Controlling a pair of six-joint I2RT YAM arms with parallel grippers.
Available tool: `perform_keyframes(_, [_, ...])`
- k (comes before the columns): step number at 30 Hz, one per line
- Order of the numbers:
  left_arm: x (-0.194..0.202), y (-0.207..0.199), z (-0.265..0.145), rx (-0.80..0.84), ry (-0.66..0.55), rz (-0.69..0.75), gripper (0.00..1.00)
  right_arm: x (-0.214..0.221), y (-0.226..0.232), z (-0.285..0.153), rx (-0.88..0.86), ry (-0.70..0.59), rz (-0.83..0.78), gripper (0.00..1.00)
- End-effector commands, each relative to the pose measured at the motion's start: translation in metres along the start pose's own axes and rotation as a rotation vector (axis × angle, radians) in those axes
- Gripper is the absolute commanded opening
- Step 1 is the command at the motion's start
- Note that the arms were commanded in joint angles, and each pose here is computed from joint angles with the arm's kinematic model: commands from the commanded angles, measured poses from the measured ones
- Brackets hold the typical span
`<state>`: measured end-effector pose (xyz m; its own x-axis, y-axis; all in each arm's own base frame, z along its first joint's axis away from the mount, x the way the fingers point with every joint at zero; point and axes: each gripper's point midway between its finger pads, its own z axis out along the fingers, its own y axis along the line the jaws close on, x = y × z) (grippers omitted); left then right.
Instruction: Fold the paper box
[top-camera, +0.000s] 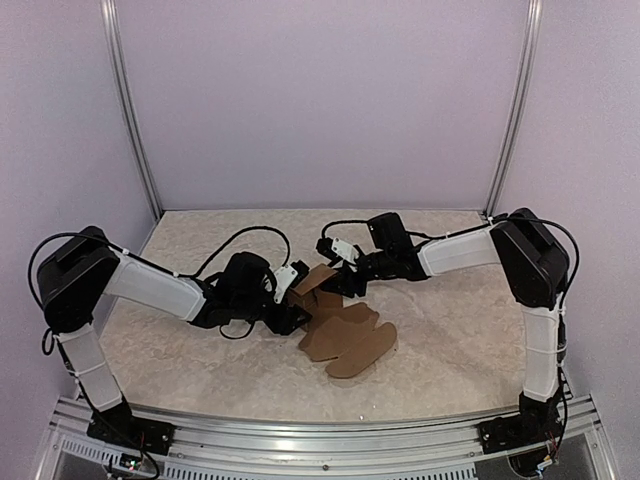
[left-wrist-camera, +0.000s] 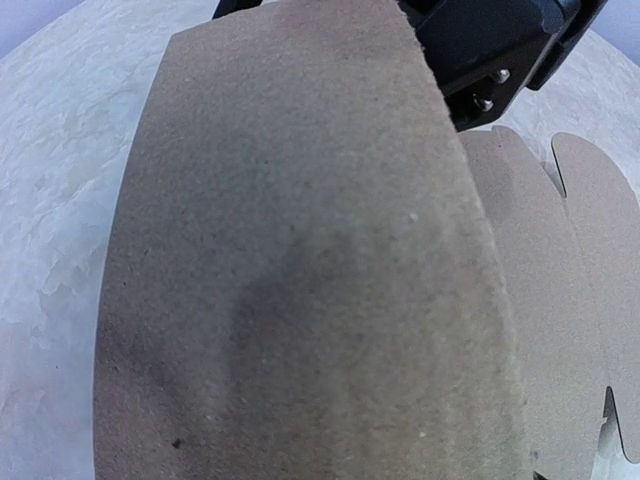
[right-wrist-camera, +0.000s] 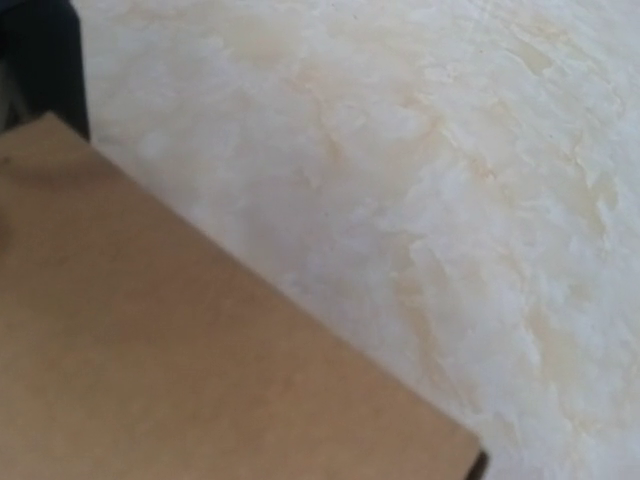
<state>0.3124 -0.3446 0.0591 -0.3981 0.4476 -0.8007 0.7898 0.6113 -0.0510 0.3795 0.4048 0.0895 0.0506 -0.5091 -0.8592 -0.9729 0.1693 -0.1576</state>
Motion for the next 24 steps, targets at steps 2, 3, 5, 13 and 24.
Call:
perform_keyframes(2, [-0.014,-0.011,-0.003,0.065,-0.031,-0.005,0.63,0.012,-0.012,0.001,0.082,0.012,0.096,0.46])
perform_keyframes(3, [-0.014,-0.010,-0.003,0.059,-0.029,-0.020,0.63,0.013,-0.016,-0.001,0.114,0.014,0.121,0.43])
perform_keyframes(5, [-0.018,-0.006,-0.003,0.043,-0.035,-0.059,0.63,0.014,-0.019,-0.007,0.150,0.008,0.164,0.41])
perform_keyframes(13, [-0.034,-0.005,-0.005,0.037,-0.093,-0.196,0.64,0.022,-0.016,-0.002,0.161,0.038,0.315,0.32])
perform_keyframes(24, [-0.047,-0.030,0.002,0.075,-0.095,-0.210,0.65,0.010,-0.026,-0.005,0.299,0.064,0.278,0.05])
